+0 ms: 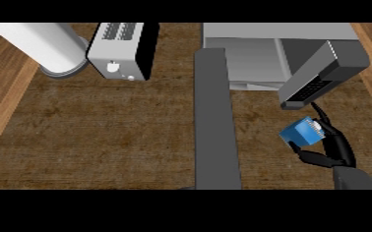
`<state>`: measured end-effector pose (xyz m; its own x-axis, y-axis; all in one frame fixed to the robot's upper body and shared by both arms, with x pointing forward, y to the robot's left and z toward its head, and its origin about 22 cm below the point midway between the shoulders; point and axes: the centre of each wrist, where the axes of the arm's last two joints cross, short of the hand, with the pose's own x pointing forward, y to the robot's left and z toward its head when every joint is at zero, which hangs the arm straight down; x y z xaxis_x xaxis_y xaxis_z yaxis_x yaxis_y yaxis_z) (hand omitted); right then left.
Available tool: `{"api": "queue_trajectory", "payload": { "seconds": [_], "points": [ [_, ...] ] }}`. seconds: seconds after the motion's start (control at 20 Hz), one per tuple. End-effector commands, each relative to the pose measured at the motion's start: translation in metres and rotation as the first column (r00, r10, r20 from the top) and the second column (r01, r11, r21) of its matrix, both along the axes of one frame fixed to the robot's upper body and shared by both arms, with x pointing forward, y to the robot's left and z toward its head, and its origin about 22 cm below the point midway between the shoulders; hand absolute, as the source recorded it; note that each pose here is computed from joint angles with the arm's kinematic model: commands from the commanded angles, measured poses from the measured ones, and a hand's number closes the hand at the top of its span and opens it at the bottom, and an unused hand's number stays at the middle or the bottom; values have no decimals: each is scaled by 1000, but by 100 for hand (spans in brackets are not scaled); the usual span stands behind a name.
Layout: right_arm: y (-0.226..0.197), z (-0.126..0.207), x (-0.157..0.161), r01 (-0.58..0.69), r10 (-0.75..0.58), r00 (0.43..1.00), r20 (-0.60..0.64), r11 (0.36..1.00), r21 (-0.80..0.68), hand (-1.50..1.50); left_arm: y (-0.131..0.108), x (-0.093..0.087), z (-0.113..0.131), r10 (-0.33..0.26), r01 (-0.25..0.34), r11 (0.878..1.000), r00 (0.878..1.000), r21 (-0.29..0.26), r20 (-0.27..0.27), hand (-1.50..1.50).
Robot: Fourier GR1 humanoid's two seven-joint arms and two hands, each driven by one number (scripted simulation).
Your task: Pick up the milk, place it into the microwave and close the microwave
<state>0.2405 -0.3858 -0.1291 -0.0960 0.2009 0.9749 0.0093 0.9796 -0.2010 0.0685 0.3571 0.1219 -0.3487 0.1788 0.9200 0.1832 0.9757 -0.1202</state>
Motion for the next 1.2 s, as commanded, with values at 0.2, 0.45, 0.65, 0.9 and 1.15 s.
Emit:
{"api": "queue_trajectory", "payload": {
  "seconds": [0.2,0.45,0.65,0.9,1.15],
  "points": [
    [97,-29,13,13,-24,988,152,998,69,150,0,5,9,-23,23,999,1000,-22,18,-150],
    [107,-37,5,-20,0,988,153,991,130,150,-1,-7,1,-38,38,999,999,-13,9,-150],
    [129,-26,28,-53,35,985,170,993,106,150,8,-18,3,-8,8,1000,1000,-23,-2,-150],
    [134,-9,51,-49,41,978,206,998,33,150,-9,-11,9,-9,9,1000,1000,-15,-23,-150],
    [130,28,93,-29,20,973,232,999,37,150,11,-7,-2,13,-14,1000,999,-3,-40,-150]
  ]
}}
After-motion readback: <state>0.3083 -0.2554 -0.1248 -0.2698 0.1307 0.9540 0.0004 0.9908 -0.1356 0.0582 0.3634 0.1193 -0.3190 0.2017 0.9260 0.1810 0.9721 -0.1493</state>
